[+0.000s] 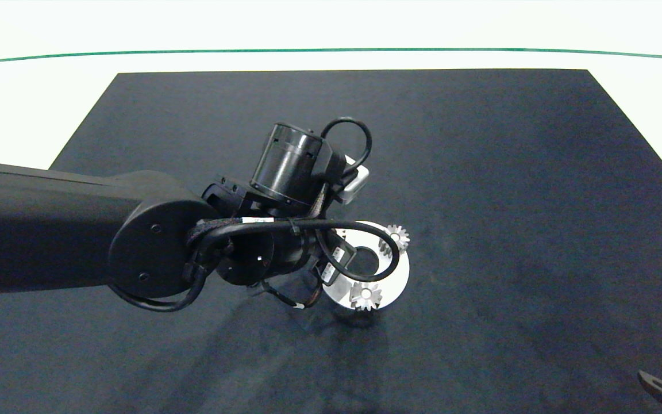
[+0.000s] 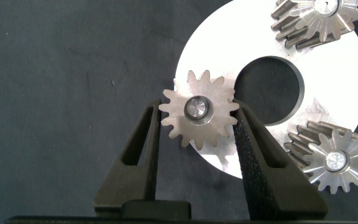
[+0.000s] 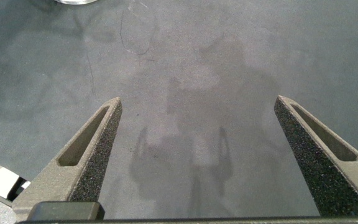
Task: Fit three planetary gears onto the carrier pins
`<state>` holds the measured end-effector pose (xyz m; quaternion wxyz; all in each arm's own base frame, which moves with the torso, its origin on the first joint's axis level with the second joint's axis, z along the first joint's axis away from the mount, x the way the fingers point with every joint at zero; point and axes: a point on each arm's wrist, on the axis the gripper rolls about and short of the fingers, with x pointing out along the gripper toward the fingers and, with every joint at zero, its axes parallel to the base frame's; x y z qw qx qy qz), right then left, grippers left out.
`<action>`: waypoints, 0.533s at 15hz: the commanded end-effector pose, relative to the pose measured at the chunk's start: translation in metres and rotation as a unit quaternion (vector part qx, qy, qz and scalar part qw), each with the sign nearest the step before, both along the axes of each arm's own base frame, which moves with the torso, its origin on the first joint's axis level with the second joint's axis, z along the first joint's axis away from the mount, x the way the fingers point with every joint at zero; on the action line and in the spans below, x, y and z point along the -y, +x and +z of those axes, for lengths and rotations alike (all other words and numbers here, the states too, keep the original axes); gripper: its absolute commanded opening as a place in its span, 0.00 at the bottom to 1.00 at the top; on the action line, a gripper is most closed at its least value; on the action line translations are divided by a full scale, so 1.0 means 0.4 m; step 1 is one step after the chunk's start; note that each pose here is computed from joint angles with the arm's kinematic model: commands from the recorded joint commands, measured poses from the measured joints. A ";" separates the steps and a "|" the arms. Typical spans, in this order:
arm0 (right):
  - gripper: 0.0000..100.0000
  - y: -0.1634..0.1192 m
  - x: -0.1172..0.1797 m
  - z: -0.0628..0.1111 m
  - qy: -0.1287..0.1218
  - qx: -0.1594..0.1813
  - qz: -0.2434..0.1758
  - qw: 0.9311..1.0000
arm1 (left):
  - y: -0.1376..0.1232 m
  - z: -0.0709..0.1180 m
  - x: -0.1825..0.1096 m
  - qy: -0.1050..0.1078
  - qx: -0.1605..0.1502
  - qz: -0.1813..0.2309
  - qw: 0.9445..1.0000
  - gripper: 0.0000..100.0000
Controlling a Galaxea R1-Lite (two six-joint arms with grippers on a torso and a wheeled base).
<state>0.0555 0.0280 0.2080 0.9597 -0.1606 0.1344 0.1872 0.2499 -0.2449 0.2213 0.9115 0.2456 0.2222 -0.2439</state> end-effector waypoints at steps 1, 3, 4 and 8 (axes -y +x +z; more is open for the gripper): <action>1.00 -0.001 0.001 0.000 0.000 0.001 0.000 1.000 | 0.000 0.000 0.000 0.001 0.000 0.001 1.000 0.00; 1.00 -0.001 0.001 0.000 0.000 0.001 0.000 1.000 | 0.001 0.001 0.001 0.001 0.001 0.001 1.000 0.00; 1.00 -0.001 0.001 0.000 -0.001 0.000 0.000 1.000 | 0.000 0.000 0.000 0.001 0.000 0.000 1.000 0.00; 1.00 -0.001 0.001 0.000 0.000 0.001 0.000 1.000 | 0.000 0.001 0.000 0.000 0.001 0.001 1.000 0.00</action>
